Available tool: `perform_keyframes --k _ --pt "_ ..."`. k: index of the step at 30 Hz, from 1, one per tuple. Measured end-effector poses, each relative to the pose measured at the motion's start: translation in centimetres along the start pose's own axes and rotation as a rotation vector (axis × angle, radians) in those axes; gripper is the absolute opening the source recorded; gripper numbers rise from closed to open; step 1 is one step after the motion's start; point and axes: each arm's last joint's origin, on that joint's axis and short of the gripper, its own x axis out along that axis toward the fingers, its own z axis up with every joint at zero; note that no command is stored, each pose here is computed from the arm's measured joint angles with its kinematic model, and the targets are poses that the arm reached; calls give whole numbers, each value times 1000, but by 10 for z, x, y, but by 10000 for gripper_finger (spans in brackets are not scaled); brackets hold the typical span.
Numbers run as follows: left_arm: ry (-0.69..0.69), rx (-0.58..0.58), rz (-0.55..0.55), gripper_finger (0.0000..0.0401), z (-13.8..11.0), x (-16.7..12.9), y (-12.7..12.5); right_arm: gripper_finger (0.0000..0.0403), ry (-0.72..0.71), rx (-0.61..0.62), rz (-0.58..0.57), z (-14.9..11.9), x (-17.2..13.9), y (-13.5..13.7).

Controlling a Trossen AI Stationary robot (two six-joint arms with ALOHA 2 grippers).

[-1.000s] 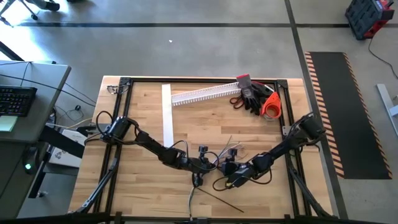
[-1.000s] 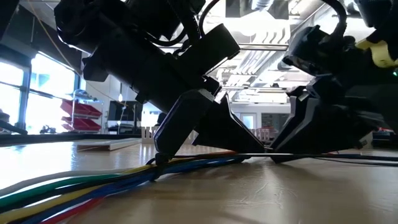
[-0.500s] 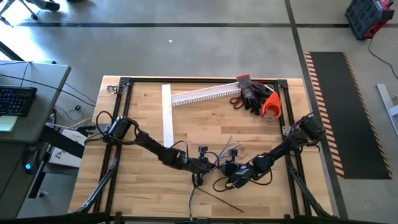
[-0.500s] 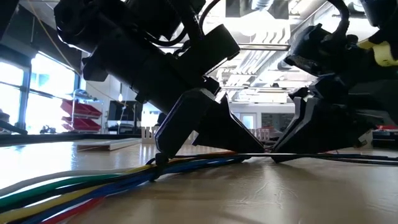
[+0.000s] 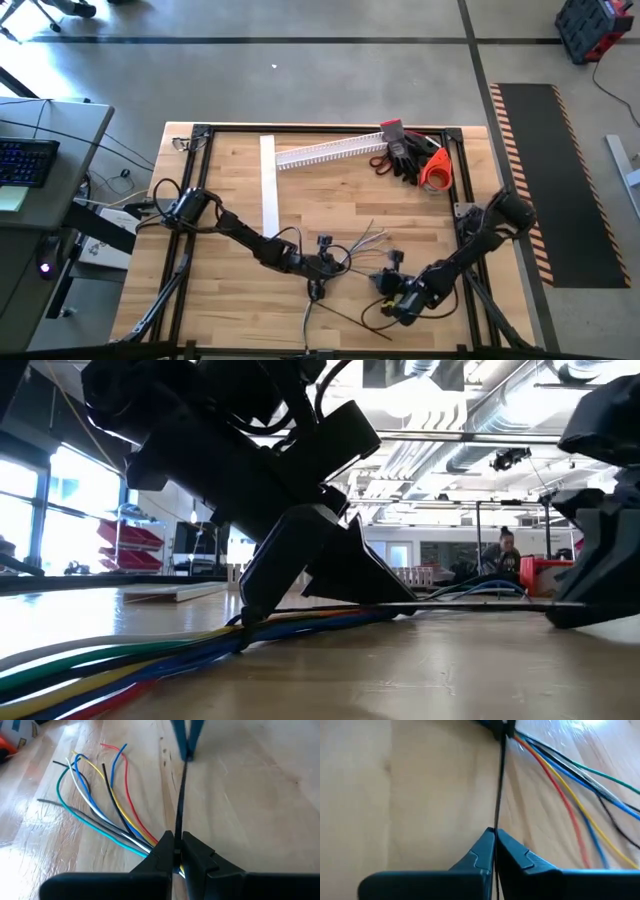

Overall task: Ziptie cables
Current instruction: Wrap the cable wires with the black zip tie

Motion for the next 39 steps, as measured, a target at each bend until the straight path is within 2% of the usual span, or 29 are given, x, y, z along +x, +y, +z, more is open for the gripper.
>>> perform_keyframes --k 4,10,14,19,31,39 --pt "-9 -3 -5 1 0 0 0 26 56 -52 -1 22 2 -4" --pt "-14 -11 -8 1 1 0 0 106 -62 -109 26 46 22 -4" --pt "-19 -14 -9 1 1 0 0 124 -93 -109 -9 49 40 -7" --pt "-21 -15 -9 1 2 0 0 110 -135 -116 -40 48 51 -5" --pt "-22 -23 -17 1 2 0 -1 10 -133 -120 -44 48 51 -5" --pt "-21 -23 -19 1 2 0 -1 2 -112 -78 -49 45 51 -5"
